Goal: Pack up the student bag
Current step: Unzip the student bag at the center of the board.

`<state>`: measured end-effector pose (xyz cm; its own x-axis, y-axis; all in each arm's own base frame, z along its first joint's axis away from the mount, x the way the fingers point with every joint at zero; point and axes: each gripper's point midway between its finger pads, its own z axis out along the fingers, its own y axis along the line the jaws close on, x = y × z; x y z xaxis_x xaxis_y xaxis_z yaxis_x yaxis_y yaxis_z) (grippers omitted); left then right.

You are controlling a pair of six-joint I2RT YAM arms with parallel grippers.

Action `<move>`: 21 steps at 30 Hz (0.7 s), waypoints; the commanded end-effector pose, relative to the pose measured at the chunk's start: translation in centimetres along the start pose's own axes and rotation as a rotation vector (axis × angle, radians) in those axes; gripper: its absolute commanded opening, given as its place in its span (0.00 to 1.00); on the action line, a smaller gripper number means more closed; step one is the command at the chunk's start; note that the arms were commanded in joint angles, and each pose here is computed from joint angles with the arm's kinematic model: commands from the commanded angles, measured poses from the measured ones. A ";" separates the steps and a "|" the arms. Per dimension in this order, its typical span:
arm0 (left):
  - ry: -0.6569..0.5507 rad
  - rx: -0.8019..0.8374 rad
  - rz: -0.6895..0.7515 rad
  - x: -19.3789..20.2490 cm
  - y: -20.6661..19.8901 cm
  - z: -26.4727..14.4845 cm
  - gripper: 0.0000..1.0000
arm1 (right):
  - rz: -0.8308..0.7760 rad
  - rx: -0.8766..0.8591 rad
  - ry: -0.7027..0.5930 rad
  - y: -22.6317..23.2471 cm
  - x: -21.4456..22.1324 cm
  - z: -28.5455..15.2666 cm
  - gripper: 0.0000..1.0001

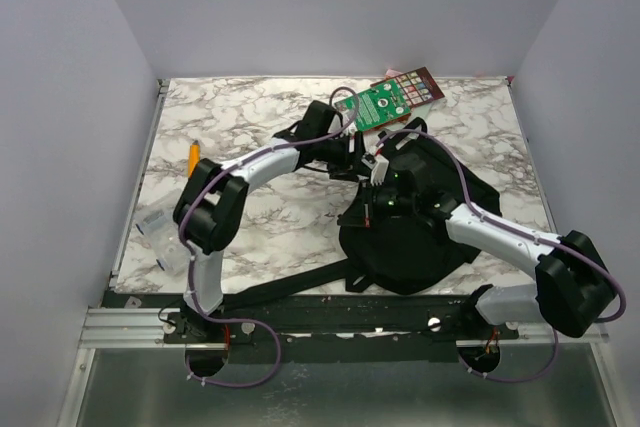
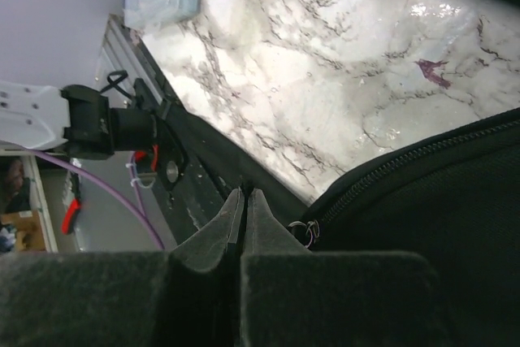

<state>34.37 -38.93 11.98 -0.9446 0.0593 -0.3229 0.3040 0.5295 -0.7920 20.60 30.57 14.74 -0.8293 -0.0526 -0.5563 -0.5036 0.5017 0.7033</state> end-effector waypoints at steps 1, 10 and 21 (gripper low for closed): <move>-0.051 -0.227 0.019 2.7 2.5 -5.7 0.67 | -0.075 -0.023 -0.005 0.1 -0.6 0.2 0.00; 0.064 0.009 -0.065 9.9 -0.4 -5.6 0.63 | -0.151 -0.050 0.014 0.5 0.5 -0.8 0.01; 0.069 -0.075 0.008 6.5 1.0 -2.6 0.03 | -0.166 0.013 0.066 -0.9 2.1 -1.6 0.01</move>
<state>24.70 -35.80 9.08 -0.9738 0.1257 -0.1897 0.2272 0.5855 -0.7782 19.69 29.63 14.26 -0.7545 -0.1639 -0.6355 -0.6246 0.4769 0.6184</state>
